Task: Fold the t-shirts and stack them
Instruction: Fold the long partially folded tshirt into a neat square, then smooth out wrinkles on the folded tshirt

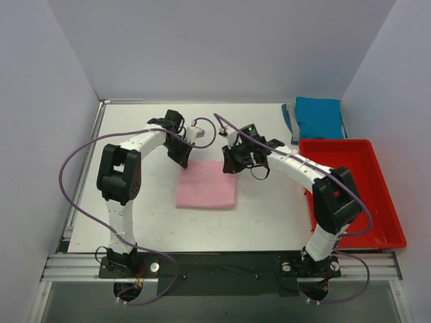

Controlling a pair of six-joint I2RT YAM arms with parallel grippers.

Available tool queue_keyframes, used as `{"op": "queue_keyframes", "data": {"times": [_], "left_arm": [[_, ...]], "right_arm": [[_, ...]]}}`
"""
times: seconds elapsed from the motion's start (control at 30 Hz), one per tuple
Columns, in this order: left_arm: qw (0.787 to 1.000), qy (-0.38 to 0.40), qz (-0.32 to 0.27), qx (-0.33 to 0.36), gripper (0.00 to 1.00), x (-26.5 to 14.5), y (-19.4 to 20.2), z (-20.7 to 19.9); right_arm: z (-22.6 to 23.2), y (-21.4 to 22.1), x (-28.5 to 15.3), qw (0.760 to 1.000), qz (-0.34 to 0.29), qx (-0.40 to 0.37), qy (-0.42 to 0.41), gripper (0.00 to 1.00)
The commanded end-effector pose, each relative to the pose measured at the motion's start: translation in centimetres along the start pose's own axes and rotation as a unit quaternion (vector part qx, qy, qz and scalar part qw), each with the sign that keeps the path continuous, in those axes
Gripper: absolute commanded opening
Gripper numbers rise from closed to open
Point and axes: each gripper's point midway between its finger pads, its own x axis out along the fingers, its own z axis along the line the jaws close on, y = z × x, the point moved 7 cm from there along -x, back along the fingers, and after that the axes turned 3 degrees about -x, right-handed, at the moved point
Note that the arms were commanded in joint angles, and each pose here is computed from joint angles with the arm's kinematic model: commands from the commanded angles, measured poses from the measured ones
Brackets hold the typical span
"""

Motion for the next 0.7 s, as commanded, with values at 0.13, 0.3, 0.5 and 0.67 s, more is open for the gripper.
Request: {"op": "queue_keyframes", "data": {"times": [0.13,0.3,0.5,0.67], "left_arm": [[0.984,-0.133,-0.086,-0.083,0.28,-1.9,-3.3,3.3],[0.969,-0.173,-0.161,-0.075,0.4,-5.7,-6.3,3.9],[0.966,-0.171,-0.174,-0.082,0.34,-8.9,-6.1,4.7],[0.98,-0.101,-0.166,-0.036,0.09,-6.9,-5.0,0.2]], "right_arm": [[0.3,7.1,4.5,0.985,0.09,0.148,0.016,0.03],[-0.7,3.0,3.2,0.988,0.065,0.133,0.036,0.06],[-2.5,0.2,1.2,0.982,0.024,0.177,0.066,0.12],[-3.4,-0.9,3.6,0.978,0.032,0.198,0.05,0.08]]}}
